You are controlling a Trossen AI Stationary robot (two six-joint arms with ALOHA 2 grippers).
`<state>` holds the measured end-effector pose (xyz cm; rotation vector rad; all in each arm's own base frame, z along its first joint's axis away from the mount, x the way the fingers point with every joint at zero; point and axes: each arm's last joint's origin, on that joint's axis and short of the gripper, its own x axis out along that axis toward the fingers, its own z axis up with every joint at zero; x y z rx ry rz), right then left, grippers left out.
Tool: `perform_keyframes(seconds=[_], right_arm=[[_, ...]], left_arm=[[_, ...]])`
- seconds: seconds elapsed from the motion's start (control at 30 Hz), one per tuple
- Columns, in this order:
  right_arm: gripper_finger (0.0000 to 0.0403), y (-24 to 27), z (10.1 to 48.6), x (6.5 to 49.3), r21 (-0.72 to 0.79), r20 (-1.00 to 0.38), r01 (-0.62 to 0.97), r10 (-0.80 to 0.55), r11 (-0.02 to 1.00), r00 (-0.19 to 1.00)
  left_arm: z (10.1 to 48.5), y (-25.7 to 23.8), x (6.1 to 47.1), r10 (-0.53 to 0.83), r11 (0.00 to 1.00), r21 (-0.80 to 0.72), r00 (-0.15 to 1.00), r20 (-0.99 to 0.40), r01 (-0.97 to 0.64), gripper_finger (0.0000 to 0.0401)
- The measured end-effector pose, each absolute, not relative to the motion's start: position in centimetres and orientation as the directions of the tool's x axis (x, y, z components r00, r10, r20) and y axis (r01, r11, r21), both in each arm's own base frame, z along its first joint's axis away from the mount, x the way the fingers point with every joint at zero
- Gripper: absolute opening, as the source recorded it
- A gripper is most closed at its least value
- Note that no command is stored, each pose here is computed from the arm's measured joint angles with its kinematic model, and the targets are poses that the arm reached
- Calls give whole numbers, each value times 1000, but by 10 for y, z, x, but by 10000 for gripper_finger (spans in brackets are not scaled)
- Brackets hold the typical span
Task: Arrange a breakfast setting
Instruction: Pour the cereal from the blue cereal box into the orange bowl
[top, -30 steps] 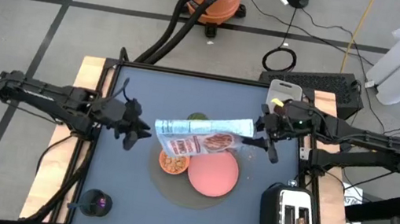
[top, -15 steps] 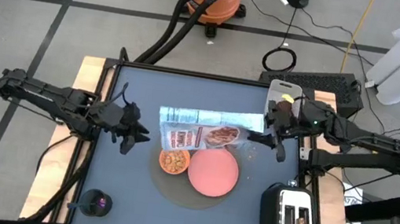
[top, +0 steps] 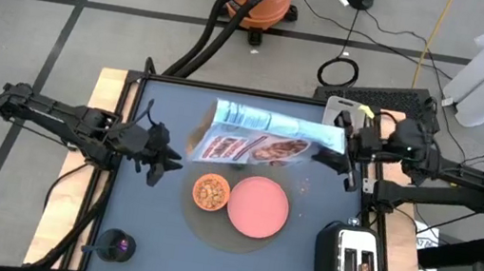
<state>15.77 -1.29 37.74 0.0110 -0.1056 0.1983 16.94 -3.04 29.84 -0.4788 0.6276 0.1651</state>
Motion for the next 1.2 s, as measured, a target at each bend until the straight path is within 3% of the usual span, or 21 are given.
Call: perform_keyframes(seconds=[0.27,0.73,1.2], right_arm=[[144,-12,394,154,-59,270,-192,200,980,942],[144,-12,411,151,-147,450,-161,211,976,868],[144,-12,421,153,-187,564,-138,221,973,795]], left_arm=[[308,-31,176,10,907,-360,866,-500,-219,157],[342,-32,188,36,956,-283,987,-156,-79,157],[381,-31,186,41,981,-192,970,240,6,157]])
